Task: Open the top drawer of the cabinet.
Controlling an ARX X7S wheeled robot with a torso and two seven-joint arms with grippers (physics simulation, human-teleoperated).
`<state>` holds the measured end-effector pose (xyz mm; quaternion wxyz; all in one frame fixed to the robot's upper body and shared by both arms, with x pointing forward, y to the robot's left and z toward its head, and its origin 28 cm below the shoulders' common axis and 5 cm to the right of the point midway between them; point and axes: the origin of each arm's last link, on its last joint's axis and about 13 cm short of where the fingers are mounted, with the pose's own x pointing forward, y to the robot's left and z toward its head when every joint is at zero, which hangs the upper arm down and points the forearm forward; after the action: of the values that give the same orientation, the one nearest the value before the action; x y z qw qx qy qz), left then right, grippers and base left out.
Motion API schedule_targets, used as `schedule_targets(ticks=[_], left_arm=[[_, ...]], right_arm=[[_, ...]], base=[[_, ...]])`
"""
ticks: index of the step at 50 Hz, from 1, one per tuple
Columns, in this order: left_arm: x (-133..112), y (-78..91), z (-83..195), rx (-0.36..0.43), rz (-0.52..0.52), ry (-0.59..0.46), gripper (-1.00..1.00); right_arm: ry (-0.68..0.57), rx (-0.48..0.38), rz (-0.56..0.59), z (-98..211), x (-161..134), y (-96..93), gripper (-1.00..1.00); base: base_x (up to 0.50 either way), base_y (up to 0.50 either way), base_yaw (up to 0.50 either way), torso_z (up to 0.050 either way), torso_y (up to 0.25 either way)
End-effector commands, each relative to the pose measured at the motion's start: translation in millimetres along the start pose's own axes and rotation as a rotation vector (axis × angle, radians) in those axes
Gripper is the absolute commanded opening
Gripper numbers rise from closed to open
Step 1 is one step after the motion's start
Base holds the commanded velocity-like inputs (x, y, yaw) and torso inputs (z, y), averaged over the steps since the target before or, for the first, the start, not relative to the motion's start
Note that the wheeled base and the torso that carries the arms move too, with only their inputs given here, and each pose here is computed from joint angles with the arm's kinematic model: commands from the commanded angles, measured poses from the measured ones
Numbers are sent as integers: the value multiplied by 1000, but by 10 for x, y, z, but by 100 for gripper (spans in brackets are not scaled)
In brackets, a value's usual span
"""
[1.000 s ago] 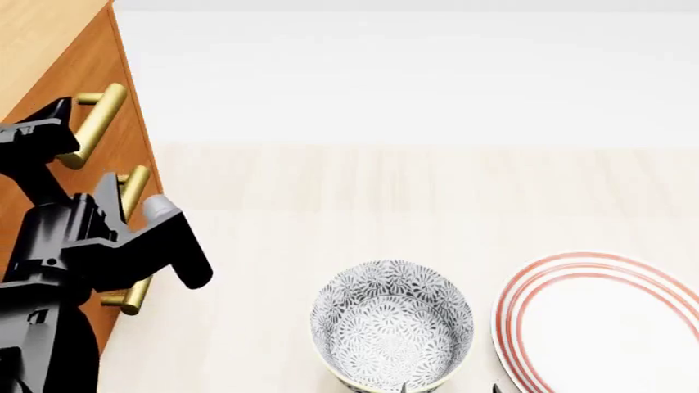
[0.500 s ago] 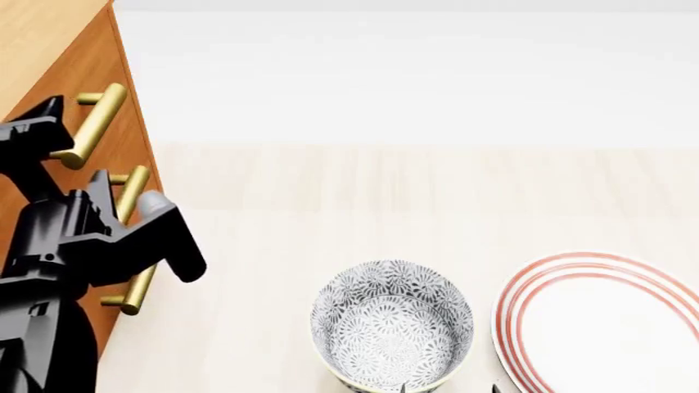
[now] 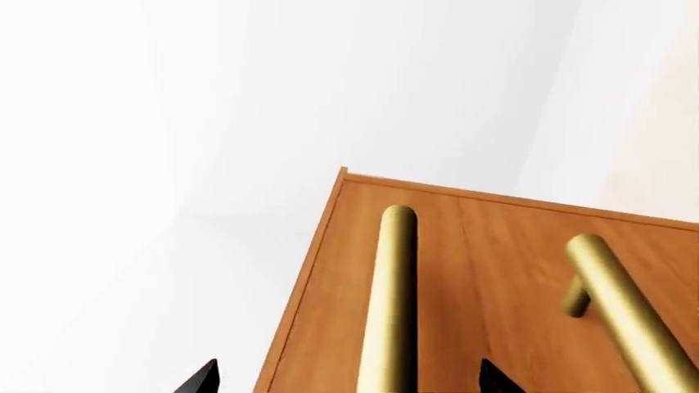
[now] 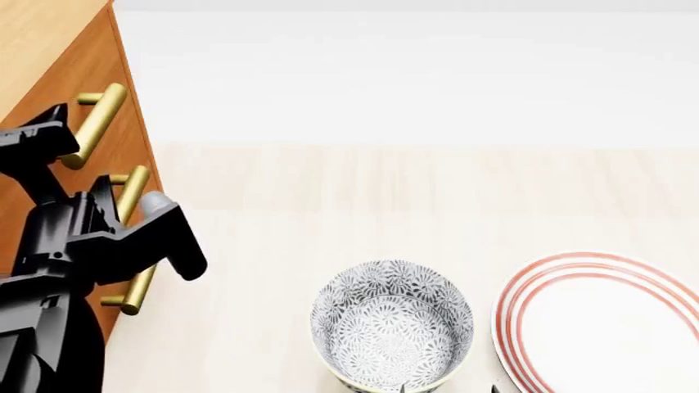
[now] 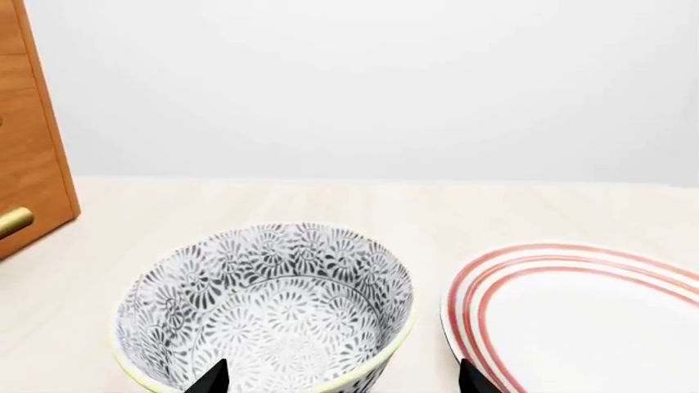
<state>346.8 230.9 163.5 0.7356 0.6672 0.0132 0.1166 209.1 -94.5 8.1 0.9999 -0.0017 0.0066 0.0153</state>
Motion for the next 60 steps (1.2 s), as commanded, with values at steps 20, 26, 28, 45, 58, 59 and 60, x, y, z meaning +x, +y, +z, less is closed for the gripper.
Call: schedule_targets(ticks=[20, 26, 28, 45, 58, 59, 60], left_arm=[[95, -91, -20, 1, 1, 22, -100], [83, -99, -4, 1, 1, 15, -100], [76, -92, 13, 2, 1, 10, -100], [27, -59, 282, -2, 6, -87, -100], [-15, 1, 497, -2, 15, -159, -100], [-18, -2, 509, -2, 14, -162, -100], [-18, -2, 509, -2, 14, -162, -100]], right_arm=[[6, 4, -1, -13, 11, 0, 100], [8, 3, 0, -14, 10, 0, 100], [6, -1, 1, -12, 11, 0, 100], [4, -1, 10, -15, 3, 0, 100], [0, 0, 20, -5, -7, 2, 100], [-1, 0, 20, -2, -8, 2, 100], [-1, 0, 20, -2, -8, 2, 100]], base=[[1, 0, 0, 0, 0], [5, 0, -1, 0, 0], [8, 0, -3, 0, 0], [4, 0, -3, 0, 0], [5, 0, -4, 0, 0], [0, 0, 0, 0, 0], [11, 0, -4, 0, 0]])
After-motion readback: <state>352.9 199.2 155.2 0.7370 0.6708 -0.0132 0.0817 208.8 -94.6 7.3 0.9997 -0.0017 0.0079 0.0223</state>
